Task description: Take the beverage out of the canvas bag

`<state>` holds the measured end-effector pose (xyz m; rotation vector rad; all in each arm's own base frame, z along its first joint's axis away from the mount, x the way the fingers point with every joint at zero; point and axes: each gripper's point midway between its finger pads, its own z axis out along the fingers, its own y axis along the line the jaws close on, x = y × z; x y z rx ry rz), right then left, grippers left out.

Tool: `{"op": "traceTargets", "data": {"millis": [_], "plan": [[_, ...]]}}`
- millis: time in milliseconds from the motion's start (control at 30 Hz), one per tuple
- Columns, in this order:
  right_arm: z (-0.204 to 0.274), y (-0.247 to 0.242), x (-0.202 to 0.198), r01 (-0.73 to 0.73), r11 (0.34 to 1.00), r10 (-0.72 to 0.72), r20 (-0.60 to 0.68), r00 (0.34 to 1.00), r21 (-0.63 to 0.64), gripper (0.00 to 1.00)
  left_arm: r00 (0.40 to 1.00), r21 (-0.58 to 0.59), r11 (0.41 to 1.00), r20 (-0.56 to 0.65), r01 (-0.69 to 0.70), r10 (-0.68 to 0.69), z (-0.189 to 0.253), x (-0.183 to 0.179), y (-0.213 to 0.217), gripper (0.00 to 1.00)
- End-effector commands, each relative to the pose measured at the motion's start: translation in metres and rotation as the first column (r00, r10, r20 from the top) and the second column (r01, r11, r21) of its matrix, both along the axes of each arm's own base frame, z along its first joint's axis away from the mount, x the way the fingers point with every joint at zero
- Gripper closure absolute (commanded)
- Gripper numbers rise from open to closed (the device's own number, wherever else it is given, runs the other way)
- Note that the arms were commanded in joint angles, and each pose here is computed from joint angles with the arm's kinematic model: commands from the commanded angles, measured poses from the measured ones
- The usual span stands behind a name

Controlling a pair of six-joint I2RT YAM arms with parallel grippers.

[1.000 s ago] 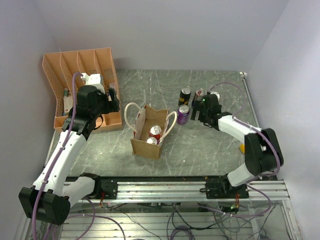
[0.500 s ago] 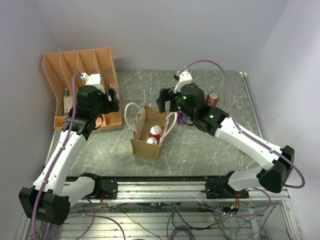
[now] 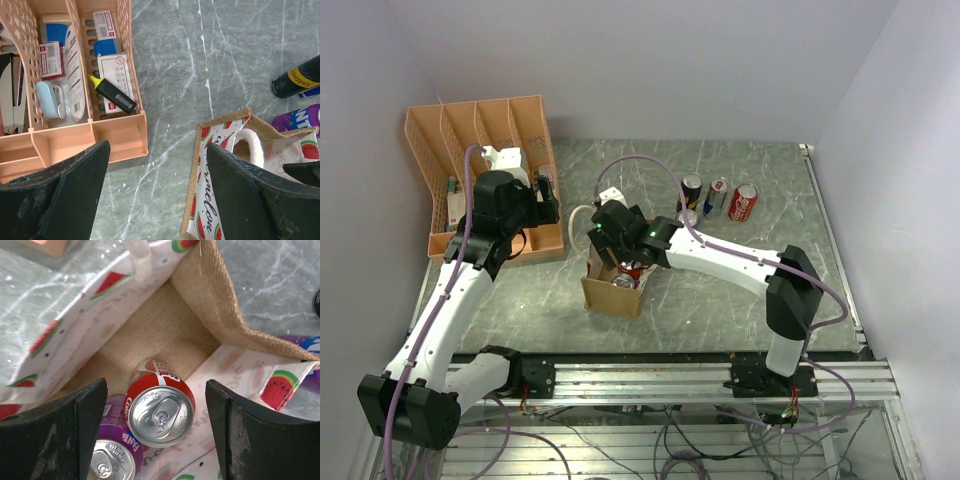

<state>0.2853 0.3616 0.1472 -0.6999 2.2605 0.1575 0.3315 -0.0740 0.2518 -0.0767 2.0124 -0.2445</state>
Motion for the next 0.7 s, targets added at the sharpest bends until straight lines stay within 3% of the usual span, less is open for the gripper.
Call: {"op": "traceTargets", "data": {"millis": [0,400,667], "plan": [[-0.006,-0.003,0.005,0.063,0.998,-0.063,-0.007,0.998,-0.024,0.21,0.999,-0.006,1.000,0.045,0.001,-0.001,0.013,0.001,0.000,0.11],[-0.061,-0.020,0.002,0.167,0.972,-0.182,-0.083,0.980,-0.166,0.18,0.999,-0.011,1.000,0.043,0.007,-0.007,0.012,0.001,-0.002,0.11],[-0.084,-0.023,0.000,0.166,0.971,-0.190,-0.129,0.973,-0.175,0.20,0.999,-0.011,1.000,0.043,0.007,-0.006,0.012,0.002,-0.002,0.11]]}}
